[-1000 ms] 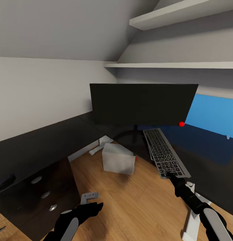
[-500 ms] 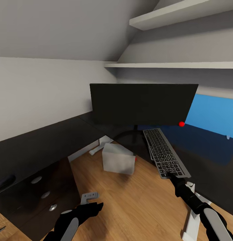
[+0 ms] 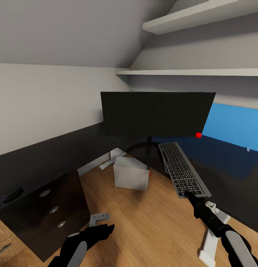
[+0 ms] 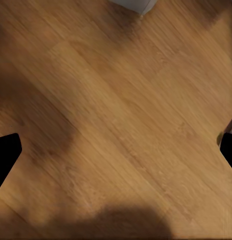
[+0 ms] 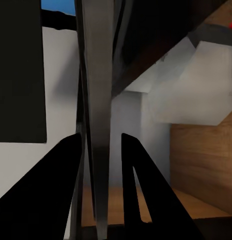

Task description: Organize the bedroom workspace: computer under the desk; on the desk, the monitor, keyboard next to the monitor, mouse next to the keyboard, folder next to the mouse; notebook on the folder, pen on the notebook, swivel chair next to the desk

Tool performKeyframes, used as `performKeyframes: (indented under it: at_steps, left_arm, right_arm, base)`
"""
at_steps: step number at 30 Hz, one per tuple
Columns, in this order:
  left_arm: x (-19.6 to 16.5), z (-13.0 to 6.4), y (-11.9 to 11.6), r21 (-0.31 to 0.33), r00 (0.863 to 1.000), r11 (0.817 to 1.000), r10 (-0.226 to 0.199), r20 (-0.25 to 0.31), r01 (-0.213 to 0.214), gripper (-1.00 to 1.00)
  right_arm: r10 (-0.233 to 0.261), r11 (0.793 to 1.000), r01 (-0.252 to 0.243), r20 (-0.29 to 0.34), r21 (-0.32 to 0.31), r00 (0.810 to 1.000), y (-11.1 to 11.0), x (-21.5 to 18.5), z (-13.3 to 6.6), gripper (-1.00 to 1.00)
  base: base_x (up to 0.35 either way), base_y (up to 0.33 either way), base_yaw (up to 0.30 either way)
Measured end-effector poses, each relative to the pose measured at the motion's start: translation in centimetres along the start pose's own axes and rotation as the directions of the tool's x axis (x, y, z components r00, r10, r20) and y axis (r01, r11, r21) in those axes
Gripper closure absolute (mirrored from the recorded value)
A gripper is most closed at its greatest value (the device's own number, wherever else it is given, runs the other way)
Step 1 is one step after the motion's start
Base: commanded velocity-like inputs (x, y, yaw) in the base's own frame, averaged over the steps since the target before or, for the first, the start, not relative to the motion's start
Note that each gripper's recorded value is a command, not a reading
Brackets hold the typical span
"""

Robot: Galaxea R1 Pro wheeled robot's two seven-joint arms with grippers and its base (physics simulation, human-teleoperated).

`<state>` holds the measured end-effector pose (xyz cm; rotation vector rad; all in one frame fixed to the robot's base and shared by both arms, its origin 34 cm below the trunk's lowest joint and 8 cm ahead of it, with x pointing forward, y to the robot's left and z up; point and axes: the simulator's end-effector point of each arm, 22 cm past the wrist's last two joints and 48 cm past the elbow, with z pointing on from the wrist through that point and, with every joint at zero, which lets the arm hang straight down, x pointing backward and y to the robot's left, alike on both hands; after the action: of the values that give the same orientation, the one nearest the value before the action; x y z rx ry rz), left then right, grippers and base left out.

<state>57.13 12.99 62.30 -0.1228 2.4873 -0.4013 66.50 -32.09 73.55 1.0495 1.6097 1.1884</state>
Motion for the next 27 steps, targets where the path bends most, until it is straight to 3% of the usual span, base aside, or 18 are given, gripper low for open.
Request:
performKeyframes:
  at_steps: [9,27]
  left_arm:
    - [0.0,0.0,0.0,0.0,1.0,1.0,0.0,-0.002,0.0,-1.0]
    - [-0.9,-1.1,-0.3,-0.003,1.0,1.0,-0.001,-0.002,0.001,-1.0]
  right_arm:
    - [0.001,1.0,-0.001,0.0,-0.001,1.0,0.0,0.0,0.0,1.0]
    - [0.001,1.0,-0.001,0.0,-0.001,1.0,1.5,-0.3,-0.1,1.0]
  base:
    - [-0.18,0.0,0.0]
    - [-0.01,0.0,0.0]
